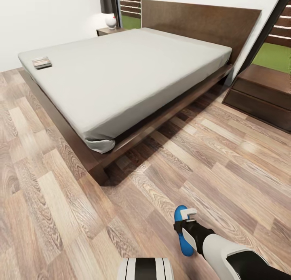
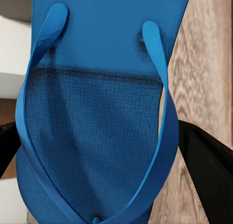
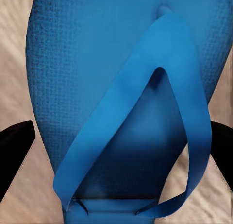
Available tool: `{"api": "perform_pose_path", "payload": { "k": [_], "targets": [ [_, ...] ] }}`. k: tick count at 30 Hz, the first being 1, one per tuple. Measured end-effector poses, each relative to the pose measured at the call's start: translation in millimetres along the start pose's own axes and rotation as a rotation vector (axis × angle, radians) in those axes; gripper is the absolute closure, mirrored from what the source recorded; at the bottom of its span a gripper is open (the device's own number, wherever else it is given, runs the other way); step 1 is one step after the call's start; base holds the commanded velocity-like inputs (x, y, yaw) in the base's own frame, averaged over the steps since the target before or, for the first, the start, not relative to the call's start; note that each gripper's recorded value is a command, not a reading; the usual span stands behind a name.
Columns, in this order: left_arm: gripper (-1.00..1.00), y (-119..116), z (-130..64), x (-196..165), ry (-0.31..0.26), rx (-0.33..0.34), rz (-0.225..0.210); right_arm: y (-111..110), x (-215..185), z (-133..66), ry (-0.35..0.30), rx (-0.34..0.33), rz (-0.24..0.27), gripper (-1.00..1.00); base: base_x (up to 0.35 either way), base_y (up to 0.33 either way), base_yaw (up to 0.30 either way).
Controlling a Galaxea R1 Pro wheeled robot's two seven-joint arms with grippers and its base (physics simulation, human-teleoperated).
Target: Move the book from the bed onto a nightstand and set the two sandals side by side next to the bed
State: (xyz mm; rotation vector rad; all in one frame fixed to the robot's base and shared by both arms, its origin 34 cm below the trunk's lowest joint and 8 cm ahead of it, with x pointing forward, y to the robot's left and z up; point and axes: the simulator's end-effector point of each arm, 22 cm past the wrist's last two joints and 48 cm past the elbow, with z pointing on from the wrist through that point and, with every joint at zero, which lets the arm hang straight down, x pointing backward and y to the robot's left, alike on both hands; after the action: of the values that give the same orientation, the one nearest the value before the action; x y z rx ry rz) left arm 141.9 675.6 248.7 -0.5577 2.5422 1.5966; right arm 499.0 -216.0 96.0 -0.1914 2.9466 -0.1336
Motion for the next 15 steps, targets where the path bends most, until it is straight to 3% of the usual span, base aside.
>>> {"api": "perform_pose_path", "payload": {
  "k": [15],
  "targets": [
    [1.00, -1.6, -4.4, -16.3, -0.028, 0.021, -0.048, -15.2, -25.0, -20.8, -0.074, 0.020, 0.008, 1.00, 0.000, 0.000, 0.000]
  ]
}}
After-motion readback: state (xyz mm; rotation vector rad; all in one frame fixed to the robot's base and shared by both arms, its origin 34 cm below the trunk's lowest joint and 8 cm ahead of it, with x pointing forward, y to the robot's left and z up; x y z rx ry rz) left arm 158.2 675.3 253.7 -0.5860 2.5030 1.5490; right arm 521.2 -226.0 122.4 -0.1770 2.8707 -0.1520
